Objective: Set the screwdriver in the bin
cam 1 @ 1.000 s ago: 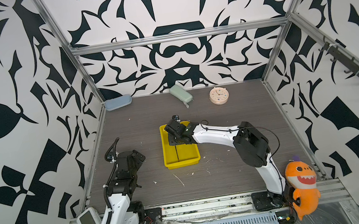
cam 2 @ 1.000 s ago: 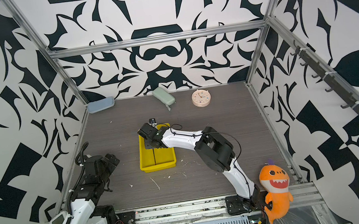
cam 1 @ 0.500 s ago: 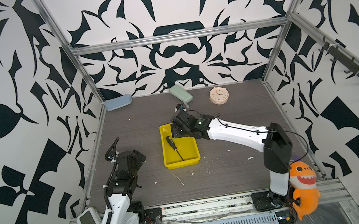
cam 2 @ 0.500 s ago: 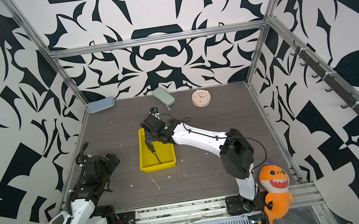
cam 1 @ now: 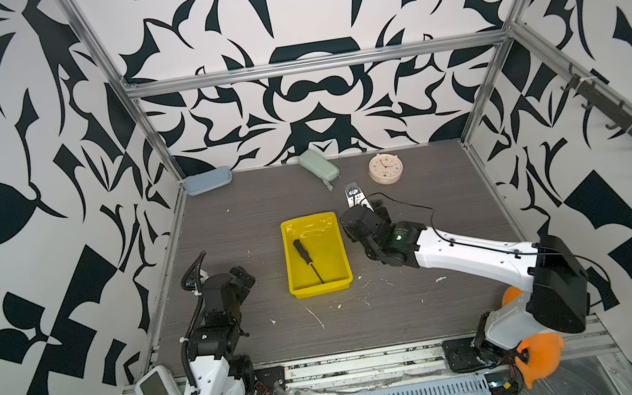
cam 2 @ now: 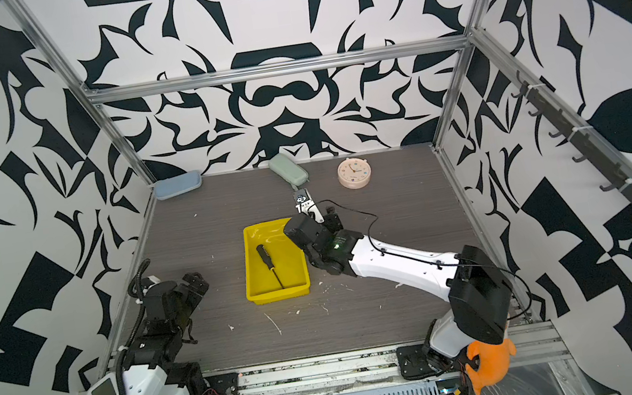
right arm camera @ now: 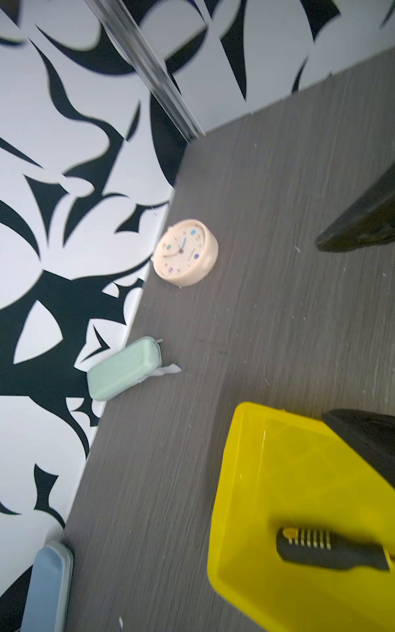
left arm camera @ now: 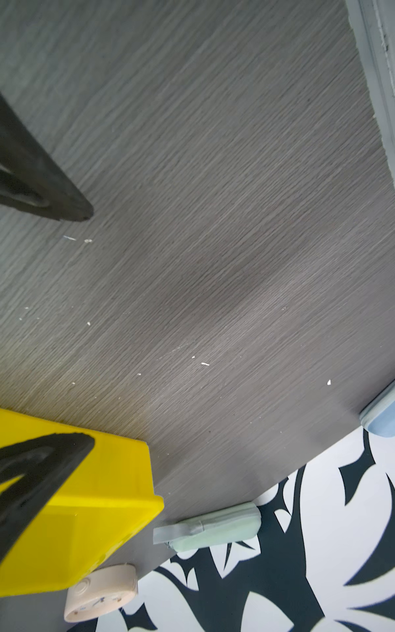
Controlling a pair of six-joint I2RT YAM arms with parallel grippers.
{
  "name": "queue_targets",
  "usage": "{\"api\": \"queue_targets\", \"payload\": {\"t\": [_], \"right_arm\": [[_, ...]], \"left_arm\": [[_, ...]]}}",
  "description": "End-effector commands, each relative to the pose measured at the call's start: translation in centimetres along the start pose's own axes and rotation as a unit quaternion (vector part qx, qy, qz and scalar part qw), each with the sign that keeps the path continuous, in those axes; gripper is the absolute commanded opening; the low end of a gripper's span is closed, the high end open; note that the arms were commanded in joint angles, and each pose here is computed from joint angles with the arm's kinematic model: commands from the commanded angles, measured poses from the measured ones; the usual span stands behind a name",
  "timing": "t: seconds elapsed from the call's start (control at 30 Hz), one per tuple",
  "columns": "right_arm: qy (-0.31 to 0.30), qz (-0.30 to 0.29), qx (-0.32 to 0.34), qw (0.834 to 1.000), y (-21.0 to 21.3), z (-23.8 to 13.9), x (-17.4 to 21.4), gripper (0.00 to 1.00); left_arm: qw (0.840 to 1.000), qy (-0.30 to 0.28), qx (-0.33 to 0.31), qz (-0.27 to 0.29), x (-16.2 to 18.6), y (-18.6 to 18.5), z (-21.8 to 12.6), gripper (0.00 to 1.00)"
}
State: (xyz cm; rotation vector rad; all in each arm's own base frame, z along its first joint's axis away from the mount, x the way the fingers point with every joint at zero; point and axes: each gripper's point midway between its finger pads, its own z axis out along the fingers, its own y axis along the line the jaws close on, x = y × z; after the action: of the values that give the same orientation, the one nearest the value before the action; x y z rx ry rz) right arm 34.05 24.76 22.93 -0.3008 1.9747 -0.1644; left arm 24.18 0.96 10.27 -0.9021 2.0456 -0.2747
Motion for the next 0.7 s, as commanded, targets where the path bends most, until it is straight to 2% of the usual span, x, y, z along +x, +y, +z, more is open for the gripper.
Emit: {"api": "queue_targets", "payload": {"t": [0.0,0.1,0.23,0.37,0.47,0.67], "right_arm": [[-0.081,-0.038,0.053,0.995,-3.6,-2.4,-3.9,0.76],[-0.111,-0.079,0.075,0.988,-5.6,-3.7,-3.5,0.76],[-0.178,-0.086,0.121,0.973,-9.1,-4.4,-1.5,0.75],[-0.121,-0.013,0.167,0.978,-14.5,-0.8,3.8,0.76],[-0.096,0.047,0.19,0.976,-17.4,1.2,6.8,0.76],[-0.049,0.066,0.218,0.972,-20.5,3.3,10.4,0.78]], "left_arm": [[1.0,0.013,-0.015,0.002,0.5,0.5,0.4,0.99],[1.0,0.02,-0.018,0.006,0.6,0.3,0.8,0.99],[0.999,0.026,-0.02,0.01,0.7,0.1,1.0,0.99],[0.999,0.027,-0.013,0.012,0.8,-0.1,1.0,0.99],[1.0,0.025,-0.01,0.01,0.8,-0.1,1.0,0.99],[1.0,0.022,-0.016,0.009,0.6,0.0,1.2,0.99]]}}
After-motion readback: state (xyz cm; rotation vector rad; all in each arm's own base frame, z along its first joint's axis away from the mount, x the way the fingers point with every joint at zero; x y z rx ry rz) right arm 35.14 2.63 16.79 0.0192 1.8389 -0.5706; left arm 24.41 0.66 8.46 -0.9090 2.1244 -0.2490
